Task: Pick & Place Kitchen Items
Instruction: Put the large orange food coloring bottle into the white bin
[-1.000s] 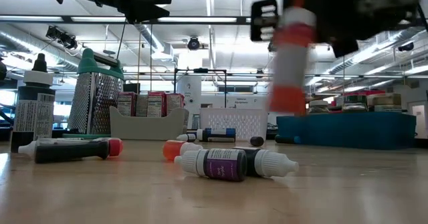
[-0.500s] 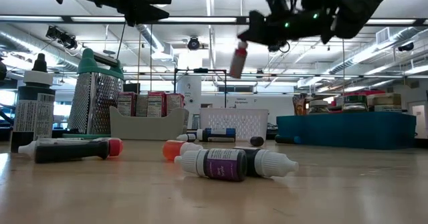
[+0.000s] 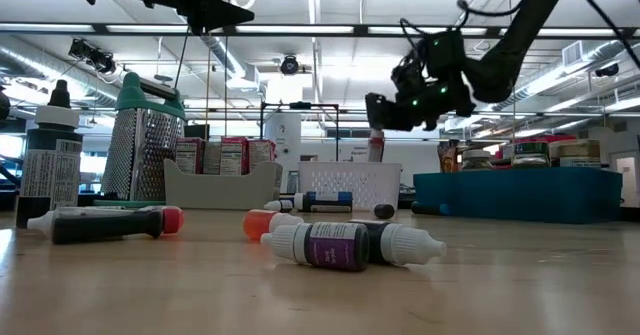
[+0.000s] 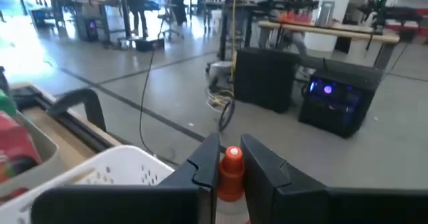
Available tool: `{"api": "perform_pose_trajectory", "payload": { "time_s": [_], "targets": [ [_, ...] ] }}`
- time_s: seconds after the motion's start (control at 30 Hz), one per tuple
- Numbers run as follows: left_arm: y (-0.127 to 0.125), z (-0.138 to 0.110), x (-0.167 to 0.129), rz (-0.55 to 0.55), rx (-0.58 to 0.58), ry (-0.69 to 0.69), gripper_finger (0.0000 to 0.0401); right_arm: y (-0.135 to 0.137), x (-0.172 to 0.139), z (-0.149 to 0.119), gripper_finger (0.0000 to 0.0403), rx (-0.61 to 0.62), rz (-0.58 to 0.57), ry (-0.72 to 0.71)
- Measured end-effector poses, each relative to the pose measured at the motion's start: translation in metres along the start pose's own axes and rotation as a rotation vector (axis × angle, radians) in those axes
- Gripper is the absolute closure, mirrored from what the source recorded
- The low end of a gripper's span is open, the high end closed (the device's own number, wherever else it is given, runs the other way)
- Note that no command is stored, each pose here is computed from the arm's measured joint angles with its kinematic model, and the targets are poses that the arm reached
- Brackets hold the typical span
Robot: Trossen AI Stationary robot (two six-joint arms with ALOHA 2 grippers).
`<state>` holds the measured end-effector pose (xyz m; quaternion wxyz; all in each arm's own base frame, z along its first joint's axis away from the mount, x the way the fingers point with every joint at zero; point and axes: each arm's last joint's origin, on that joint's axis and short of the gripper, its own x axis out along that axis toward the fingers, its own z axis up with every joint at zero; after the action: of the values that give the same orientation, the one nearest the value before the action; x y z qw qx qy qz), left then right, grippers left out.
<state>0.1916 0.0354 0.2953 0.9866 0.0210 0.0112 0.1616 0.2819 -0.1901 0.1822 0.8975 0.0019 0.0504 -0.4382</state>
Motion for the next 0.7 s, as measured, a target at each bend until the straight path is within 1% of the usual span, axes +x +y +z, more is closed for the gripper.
{"api": "perform_pose_trajectory", "payload": {
  "time_s": [0.2, 0.27, 0.33, 0.43, 0.53, 0.7],
  "targets": [
    [0.0, 0.0, 0.0, 0.0, 0.001, 0.001, 0.0085, -0.002, 0.023, -0.011, 0.0358, 0.006, -0.031, 0.074],
    [0.0, 0.0, 0.0, 0.0, 0.003, 0.001, 0.0085, -0.002, 0.027, -0.015, 0.0355, -0.024, -0.04, 0.136],
    [0.0, 0.0, 0.0, 0.001, 0.015, 0.001, 0.0085, -0.002, 0.029, -0.018, 0.0348, -0.05, -0.073, 0.177],
    [0.0, 0.0, 0.0, 0.0, 0.043, 0.0, 0.0085, -0.003, 0.029, -0.017, 0.0333, -0.035, -0.121, 0.175],
    [0.0, 0.001, 0.0, 0.001, 0.049, -0.008, 0.0085, -0.004, 0.03, -0.015, 0.0316, -0.008, -0.113, 0.158],
    [0.0, 0.002, 0.0, 0.002, 0.046, -0.021, 0.0085, -0.004, 0.03, -0.015, 0.0287, -0.004, -0.099, 0.158]
  ]
}}
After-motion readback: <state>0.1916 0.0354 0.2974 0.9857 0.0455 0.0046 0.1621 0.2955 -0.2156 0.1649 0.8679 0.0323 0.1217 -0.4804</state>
